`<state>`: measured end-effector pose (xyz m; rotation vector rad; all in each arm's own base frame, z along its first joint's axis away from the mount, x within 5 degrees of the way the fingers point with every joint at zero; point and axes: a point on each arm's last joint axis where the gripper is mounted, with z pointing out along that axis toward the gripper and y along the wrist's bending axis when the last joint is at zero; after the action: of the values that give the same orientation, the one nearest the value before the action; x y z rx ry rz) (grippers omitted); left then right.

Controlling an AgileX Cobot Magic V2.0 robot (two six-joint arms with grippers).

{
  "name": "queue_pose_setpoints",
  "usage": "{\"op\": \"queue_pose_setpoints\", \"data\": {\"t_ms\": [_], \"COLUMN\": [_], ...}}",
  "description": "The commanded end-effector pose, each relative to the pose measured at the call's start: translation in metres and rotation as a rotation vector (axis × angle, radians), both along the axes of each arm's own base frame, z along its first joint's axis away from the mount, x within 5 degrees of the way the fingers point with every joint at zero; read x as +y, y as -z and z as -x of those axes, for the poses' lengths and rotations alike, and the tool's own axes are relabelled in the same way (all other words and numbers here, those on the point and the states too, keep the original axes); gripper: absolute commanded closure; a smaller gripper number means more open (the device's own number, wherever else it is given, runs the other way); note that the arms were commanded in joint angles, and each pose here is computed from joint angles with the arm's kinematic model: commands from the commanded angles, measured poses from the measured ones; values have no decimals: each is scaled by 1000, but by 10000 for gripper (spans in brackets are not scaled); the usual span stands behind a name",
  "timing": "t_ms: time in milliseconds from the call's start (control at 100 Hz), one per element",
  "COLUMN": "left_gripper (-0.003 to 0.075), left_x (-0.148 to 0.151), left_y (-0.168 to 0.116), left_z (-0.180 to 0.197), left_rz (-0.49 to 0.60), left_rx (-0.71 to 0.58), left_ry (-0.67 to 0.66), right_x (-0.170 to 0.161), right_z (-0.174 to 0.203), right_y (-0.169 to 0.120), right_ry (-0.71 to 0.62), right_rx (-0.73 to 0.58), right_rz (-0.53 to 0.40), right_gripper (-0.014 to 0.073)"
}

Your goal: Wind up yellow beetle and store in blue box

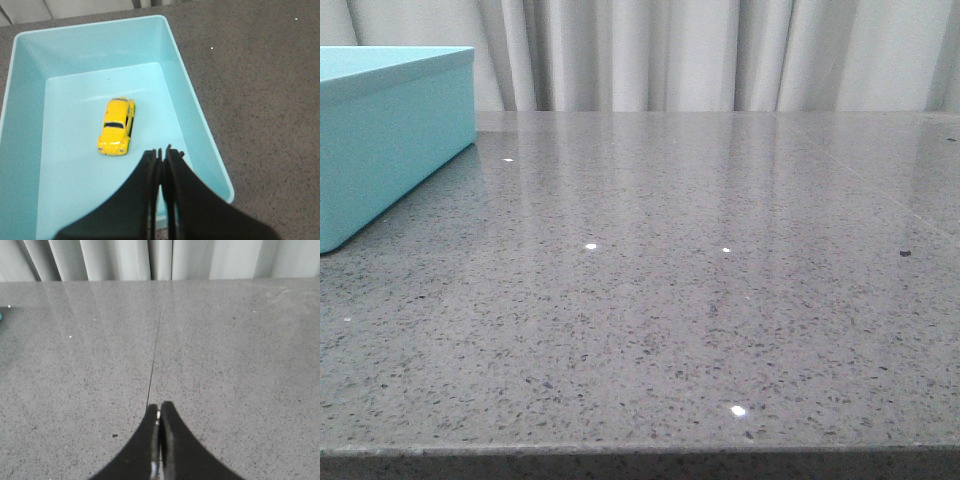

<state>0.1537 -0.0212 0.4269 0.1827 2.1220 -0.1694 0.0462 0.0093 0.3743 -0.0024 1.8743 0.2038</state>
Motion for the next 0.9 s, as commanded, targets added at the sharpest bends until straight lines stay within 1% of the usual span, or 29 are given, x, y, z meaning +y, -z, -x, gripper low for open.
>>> {"op": "queue_pose_setpoints", "data": {"t_ms": [0, 100, 340, 500, 690, 820, 890], "left_gripper": [738, 738, 738, 738, 738, 738, 738], "left_x": [0, 1, 5, 8, 10, 11, 12], "left_y": [0, 16, 66, 94, 125, 139, 143], "left_z": [17, 35, 74, 94, 104, 104, 102], "left_rz": [31, 61, 76, 86, 97, 101, 102], "left_rx": [-122, -183, -291, -375, -451, -487, -494], "left_ry": [-10, -19, -49, -65, -85, -100, -107], "right_x": [-1, -2, -2, -3, -3, -4, -4], "right_z": [2, 5, 6, 4, -5, -10, -12], "right_y": [-7, 2, 32, 48, 63, 70, 73], "right_ry": [8, 10, 17, 25, 38, 49, 53], "right_rx": [-120, -144, -196, -265, -357, -452, -479], "right_rz": [3, 0, -8, -18, -30, -42, -45], "right_gripper": [662, 662, 662, 662, 662, 662, 662]}}
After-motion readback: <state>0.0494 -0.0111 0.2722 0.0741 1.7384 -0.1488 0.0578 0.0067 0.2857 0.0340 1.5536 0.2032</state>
